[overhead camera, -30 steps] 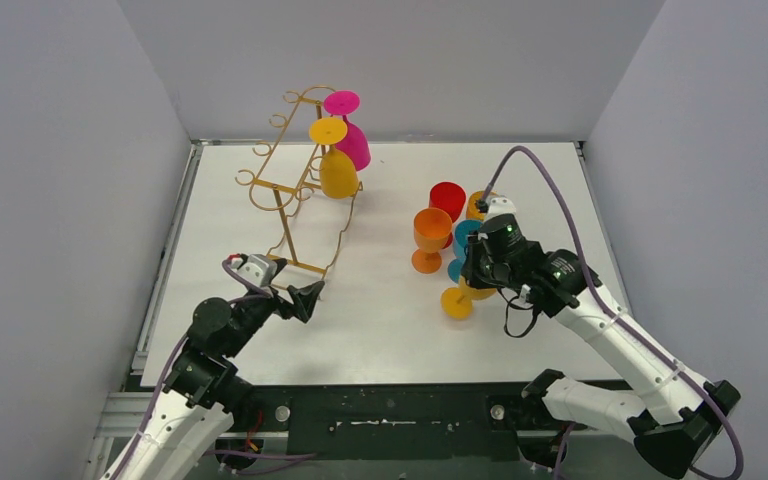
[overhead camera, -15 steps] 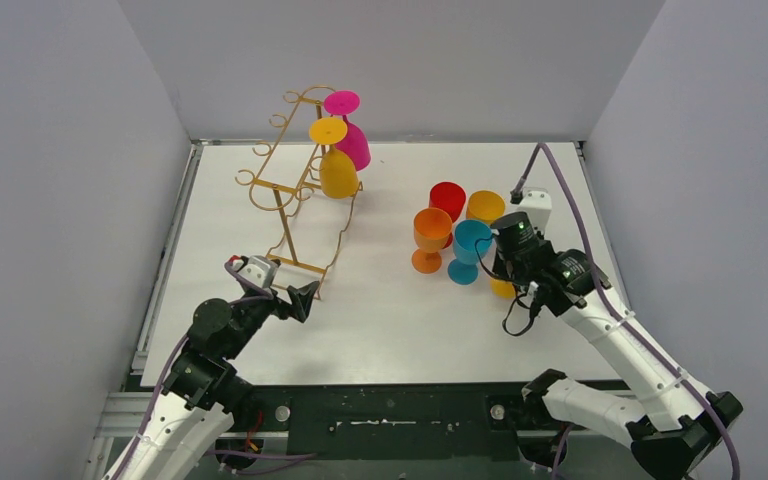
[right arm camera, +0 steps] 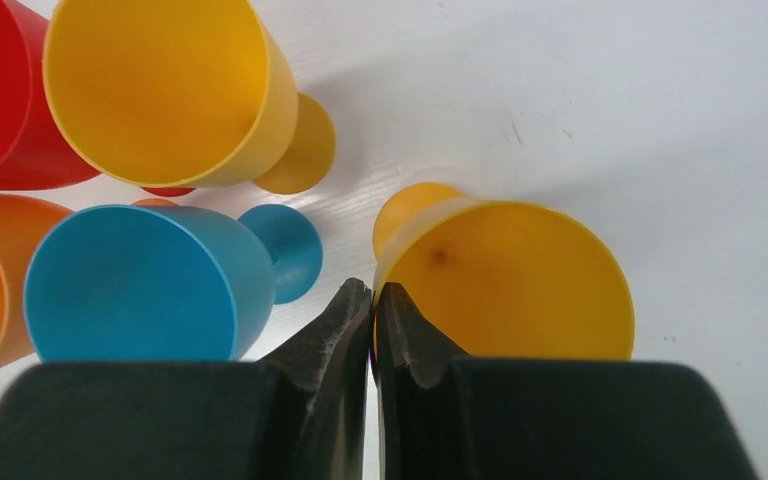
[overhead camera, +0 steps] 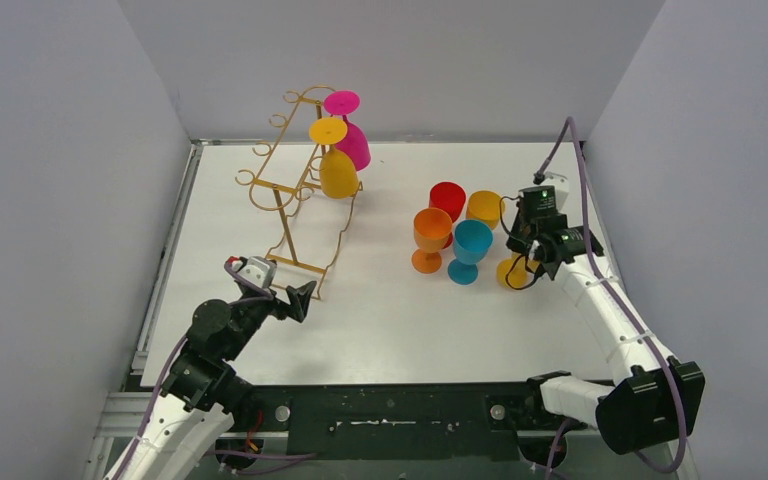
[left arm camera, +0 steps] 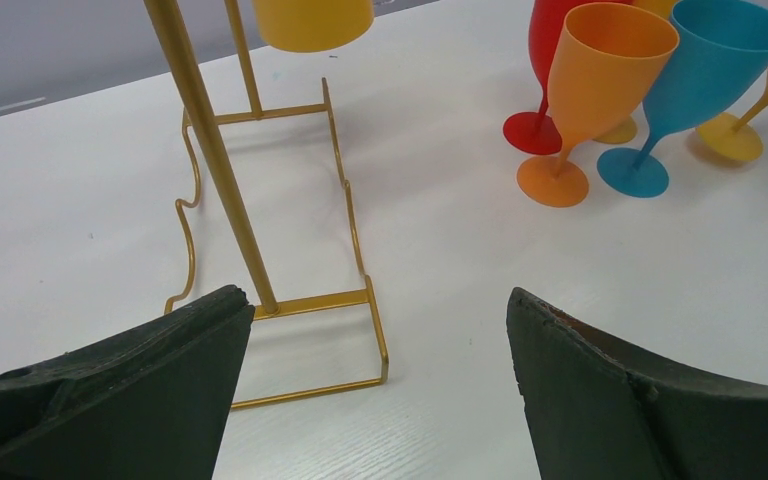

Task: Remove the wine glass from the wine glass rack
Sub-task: Place the wine glass at the center of the board.

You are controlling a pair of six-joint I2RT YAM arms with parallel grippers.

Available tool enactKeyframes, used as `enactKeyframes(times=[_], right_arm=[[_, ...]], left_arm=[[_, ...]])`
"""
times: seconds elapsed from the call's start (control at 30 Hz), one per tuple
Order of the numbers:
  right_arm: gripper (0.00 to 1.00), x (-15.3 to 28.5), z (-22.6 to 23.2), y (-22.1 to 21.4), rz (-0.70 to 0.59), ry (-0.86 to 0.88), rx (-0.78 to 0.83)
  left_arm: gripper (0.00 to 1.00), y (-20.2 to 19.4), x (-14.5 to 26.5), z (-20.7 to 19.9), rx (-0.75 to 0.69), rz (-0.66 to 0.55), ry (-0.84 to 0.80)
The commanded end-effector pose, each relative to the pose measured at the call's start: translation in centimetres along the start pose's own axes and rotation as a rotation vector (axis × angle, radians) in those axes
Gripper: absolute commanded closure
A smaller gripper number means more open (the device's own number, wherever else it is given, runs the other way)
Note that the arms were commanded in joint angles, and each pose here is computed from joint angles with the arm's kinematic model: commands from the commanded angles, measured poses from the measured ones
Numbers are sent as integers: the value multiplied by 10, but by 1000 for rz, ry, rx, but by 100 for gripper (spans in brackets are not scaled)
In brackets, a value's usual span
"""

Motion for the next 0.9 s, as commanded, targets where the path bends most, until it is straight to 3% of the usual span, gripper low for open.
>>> enactKeyframes(times=[0.0, 0.37, 0.87], right_arm=[[100, -10, 11, 26, -78, 47, 0], [99, -29, 23, 22, -24, 79, 32], [98, -20, 33, 28, -23, 103, 95]], left_arm=[[2, 26, 4, -1, -14, -66, 19], [3, 24, 4, 1, -25, -58, 30], [3, 25, 6, 7, -30, -68, 69]])
Point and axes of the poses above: each gripper's point midway between its finger pads, its own x axis back along the fingers, its own z axis along the line the jaws close on, y = z × x, the point moved 3 cm from there along x, back along the fingers, and after that the axes turned 15 degrees about x, right-handed, at the moved point
